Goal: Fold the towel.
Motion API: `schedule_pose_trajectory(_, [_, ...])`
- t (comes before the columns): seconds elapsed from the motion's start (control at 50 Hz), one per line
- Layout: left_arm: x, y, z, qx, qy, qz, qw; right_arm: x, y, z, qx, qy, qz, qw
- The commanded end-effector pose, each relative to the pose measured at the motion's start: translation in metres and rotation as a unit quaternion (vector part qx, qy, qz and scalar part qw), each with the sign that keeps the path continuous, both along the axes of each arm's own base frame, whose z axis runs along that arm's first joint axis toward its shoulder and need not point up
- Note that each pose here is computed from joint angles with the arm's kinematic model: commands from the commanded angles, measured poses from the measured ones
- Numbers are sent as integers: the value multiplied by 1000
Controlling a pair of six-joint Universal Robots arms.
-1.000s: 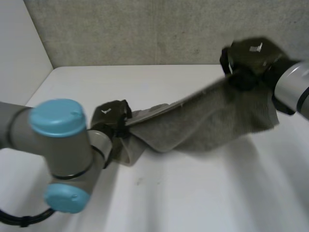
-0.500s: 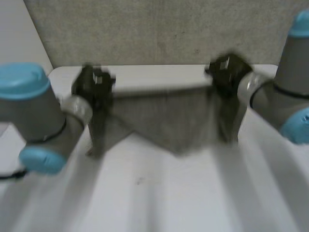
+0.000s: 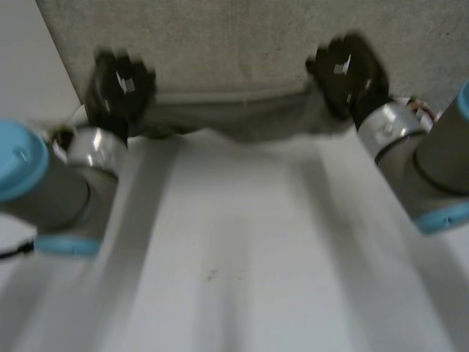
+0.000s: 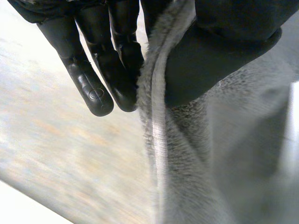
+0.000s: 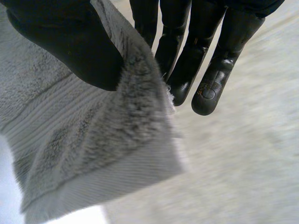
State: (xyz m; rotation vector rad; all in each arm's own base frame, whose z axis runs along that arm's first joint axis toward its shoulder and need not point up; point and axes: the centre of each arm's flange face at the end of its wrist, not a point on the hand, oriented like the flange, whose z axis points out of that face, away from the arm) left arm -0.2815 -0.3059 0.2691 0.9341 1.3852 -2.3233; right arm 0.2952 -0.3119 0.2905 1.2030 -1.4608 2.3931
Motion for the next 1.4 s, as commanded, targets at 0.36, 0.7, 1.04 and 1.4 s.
schedule_pose_trajectory(0.36, [-35,110,-131,170,-137,-112,969,-26,28,-95,283,27,-9,959])
schedule_pose_trajectory(0.7, [17,61,-121,243,-74,-24,967,-69,-15,-100,323,-65,-77,941])
schedule_pose_trajectory(1.04, [87,32,-116,393,2,5,920,-77,-30,-96,297,-72,-101,947])
schedule_pose_trajectory(1.4, [92,14,-145,384,-9,18,923,-74,-24,-104,308,-67,-98,944])
